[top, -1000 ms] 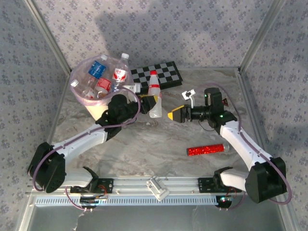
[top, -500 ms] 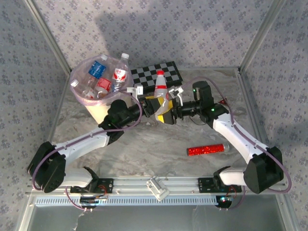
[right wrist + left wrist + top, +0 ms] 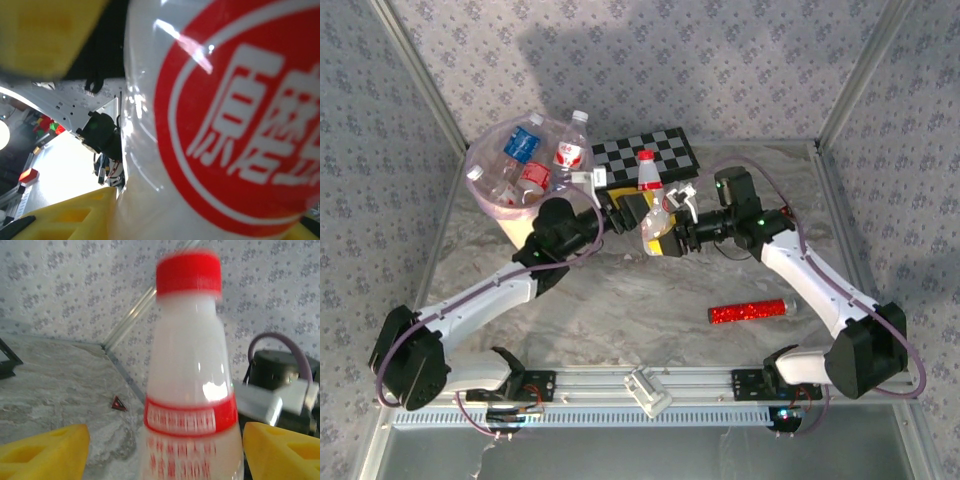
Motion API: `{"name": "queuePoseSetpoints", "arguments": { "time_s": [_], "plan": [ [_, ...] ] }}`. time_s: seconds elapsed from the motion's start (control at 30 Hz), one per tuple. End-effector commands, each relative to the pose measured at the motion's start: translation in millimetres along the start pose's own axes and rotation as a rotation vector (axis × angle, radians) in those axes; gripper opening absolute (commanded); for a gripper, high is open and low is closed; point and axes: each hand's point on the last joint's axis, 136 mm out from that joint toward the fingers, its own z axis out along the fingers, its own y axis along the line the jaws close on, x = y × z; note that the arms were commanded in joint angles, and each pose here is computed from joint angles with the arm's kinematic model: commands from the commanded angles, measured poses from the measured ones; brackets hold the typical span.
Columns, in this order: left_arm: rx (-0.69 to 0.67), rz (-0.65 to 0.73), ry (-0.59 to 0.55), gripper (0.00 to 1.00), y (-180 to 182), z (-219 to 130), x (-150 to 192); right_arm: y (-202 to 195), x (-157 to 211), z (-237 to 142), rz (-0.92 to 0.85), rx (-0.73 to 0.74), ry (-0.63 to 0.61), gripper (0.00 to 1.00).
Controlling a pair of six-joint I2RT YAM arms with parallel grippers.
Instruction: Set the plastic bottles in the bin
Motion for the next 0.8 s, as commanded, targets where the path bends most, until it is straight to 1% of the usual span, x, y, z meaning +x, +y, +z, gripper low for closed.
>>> {"name": "queuePoseSetpoints", "arguments": {
  "time_s": [0.0, 0.17, 0.3, 0.37, 0.43, 0.5, 0.57, 0.63, 0.67, 0.7, 0.73, 0.77],
  "plan": [
    [0.031, 0.028, -0.041, 0.81, -21.8, 0.5, -32.9, 5.2, 7.0, 2.4, -0.032, -0.006, 0.052, 0.46],
    [0.047, 0.006, -0.004, 0.8, -20.7, 12.7, -35.6, 11.2, 11.5, 9.3, -0.057, -0.024, 0.07, 0.46],
    [0.033, -0.024, 0.068, 0.76, -14.1, 21.5, -23.5, 9.8, 11.3, 10.2, -0.058, -0.018, 0.073, 0.46],
    [0.021, -0.02, 0.089, 0.72, -12.2, 20.9, -20.3, 9.1, 9.4, 9.6, -0.062, -0.011, 0.07, 0.46],
    [0.015, -0.018, 0.088, 0.64, -11.7, 18.1, -21.2, 9.3, 8.0, 9.6, -0.065, -0.01, 0.069, 0.46],
    [0.012, -0.01, 0.083, 0.51, -13.3, 15.2, -24.9, 7.6, 7.5, 10.8, -0.061, -0.006, 0.071, 0.45],
    [0.007, 0.004, 0.086, 0.42, -15.4, 13.7, -28.2, 5.0, 6.9, 12.0, -0.059, -0.001, 0.073, 0.45],
    [0.004, 0.022, 0.089, 0.31, -19.2, 12.5, -32.8, 3.6, 5.4, 13.4, -0.058, 0.003, 0.075, 0.46],
    [0.004, 0.032, 0.085, 0.26, -21.8, 11.7, -37.5, 2.4, 5.6, 14.2, -0.054, 0.006, 0.076, 0.48],
    [0.004, 0.04, 0.08, 0.22, -24.2, 10.7, -43.2, 1.5, 5.5, 14.8, -0.05, 0.009, 0.076, 0.54],
    [0.004, 0.049, 0.073, 0.19, -27.0, 9.6, -49.6, 0.6, 5.0, 15.4, -0.043, 0.012, 0.075, 0.62],
    [-0.004, 0.06, 0.066, 0.16, -28.7, 8.1, -58.0, 2.5, -4.6, 14.0, -0.055, 0.014, 0.06, 0.73]
  ]
}}
